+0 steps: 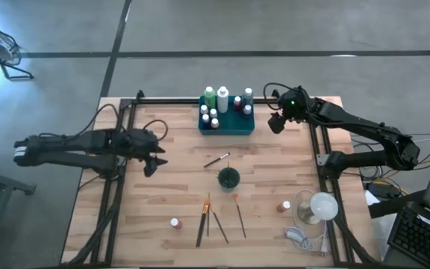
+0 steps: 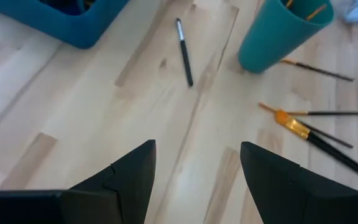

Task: Pick & Place Paint Supplies
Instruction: Put the orange paint bottle into the blue bin

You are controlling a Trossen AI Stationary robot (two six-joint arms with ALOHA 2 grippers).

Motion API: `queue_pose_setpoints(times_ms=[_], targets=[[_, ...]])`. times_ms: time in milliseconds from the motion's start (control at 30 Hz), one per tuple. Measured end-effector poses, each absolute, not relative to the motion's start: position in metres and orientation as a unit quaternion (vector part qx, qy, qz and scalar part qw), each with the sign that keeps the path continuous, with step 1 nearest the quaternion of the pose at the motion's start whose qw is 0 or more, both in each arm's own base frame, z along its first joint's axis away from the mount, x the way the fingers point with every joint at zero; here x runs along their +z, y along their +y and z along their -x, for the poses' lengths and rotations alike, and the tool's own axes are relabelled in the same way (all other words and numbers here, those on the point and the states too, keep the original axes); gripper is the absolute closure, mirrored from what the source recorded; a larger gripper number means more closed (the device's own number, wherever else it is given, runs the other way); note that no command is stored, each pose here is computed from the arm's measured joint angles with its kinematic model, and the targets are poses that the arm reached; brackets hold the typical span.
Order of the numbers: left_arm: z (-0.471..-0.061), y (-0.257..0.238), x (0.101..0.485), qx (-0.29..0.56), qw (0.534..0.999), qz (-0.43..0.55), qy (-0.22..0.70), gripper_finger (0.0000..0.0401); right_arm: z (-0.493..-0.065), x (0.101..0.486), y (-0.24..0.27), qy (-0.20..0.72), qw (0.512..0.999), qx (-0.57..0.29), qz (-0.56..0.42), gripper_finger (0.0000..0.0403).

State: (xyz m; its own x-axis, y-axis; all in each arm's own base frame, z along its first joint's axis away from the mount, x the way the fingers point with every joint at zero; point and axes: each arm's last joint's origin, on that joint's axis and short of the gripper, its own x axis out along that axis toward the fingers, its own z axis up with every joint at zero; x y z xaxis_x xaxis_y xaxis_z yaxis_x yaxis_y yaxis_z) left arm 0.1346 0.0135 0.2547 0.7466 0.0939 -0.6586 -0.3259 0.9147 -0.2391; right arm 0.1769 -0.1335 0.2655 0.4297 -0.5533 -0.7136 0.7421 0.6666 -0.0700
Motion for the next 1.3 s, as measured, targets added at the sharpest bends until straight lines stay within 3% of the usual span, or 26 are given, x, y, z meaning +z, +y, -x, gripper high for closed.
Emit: queue_pose_setpoints(times_ms=[333,533,1300], targets=[[-0.142,0.006,0.210,0.087,0.937,0.199,0.272,0.0163,-0.179,0.267,-0.133,0.362,0.841,-0.384,-0.122,0.0181],[-0.140,0.003,0.196,0.075,0.929,0.214,0.294,0.0163,-0.179,0.267,-0.133,0.366,0.843,-0.378,-0.108,0.0180],[-0.166,-0.023,0.211,0.036,0.939,0.200,0.278,0.0195,-0.182,0.271,-0.135,0.349,0.856,-0.373,-0.079,0.0126]])
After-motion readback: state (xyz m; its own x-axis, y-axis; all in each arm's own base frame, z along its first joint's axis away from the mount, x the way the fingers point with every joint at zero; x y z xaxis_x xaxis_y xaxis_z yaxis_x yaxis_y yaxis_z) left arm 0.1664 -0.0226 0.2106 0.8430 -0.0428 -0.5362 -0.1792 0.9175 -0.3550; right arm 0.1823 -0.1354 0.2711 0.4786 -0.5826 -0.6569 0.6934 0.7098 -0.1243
